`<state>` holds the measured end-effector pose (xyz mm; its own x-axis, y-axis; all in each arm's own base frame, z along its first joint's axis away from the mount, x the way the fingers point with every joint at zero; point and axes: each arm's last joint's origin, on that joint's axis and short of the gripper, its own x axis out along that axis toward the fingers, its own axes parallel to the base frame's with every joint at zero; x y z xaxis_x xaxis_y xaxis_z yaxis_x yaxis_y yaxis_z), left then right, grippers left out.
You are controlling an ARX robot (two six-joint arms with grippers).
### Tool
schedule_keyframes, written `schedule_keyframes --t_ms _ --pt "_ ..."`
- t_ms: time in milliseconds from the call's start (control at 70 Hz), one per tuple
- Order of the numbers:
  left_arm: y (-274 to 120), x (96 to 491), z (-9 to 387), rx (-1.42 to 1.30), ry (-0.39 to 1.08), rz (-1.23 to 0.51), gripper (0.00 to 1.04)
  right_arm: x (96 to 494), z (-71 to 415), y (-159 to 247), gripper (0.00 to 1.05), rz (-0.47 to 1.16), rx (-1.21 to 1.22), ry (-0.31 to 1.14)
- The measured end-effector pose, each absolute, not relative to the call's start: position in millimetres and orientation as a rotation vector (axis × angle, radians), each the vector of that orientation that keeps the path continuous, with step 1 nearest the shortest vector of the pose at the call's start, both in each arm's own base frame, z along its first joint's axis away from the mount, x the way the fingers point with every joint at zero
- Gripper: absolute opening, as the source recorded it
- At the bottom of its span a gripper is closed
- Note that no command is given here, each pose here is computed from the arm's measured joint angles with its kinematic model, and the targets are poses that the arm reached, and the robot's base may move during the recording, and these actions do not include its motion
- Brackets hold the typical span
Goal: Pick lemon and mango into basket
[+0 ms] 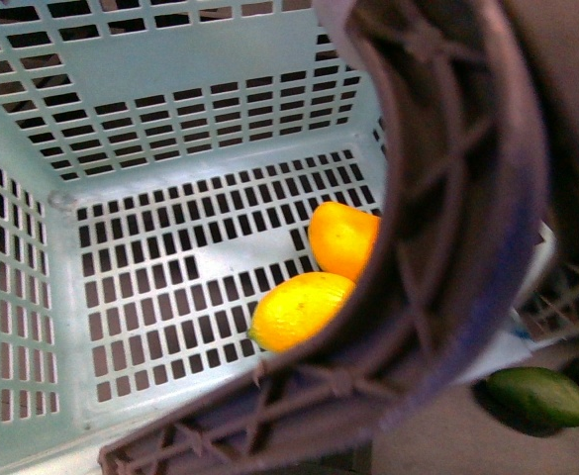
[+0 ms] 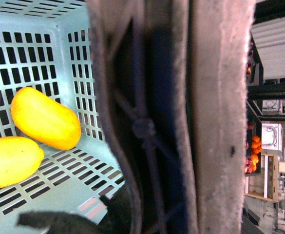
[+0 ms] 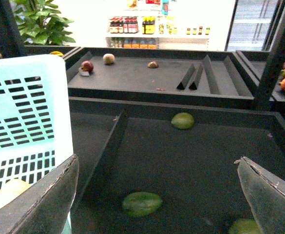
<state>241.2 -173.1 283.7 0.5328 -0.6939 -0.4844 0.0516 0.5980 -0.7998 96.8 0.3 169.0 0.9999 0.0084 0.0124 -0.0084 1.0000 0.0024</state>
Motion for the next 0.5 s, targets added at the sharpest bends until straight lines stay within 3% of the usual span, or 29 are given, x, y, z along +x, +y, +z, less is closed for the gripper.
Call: schedule_keyframes --t_ms 314,343,414,500 --pt "-173 241 284 -0.814 0.891 -0.493 0.14 97 169 0 0.96 0.003 0.002 -0.013" --pt "-177 241 284 -0.825 0.855 -0.444 0.14 97 169 0 0.96 0.003 0.003 -0.013" --pt "-186 264 280 -0.980 0.624 -0.110 0.14 97 169 0 0.96 0.001 0.002 -0.013" --pt "-182 311 278 -1.023 0.473 0.064 0.14 97 169 0 0.96 -0.001 0.003 -0.012"
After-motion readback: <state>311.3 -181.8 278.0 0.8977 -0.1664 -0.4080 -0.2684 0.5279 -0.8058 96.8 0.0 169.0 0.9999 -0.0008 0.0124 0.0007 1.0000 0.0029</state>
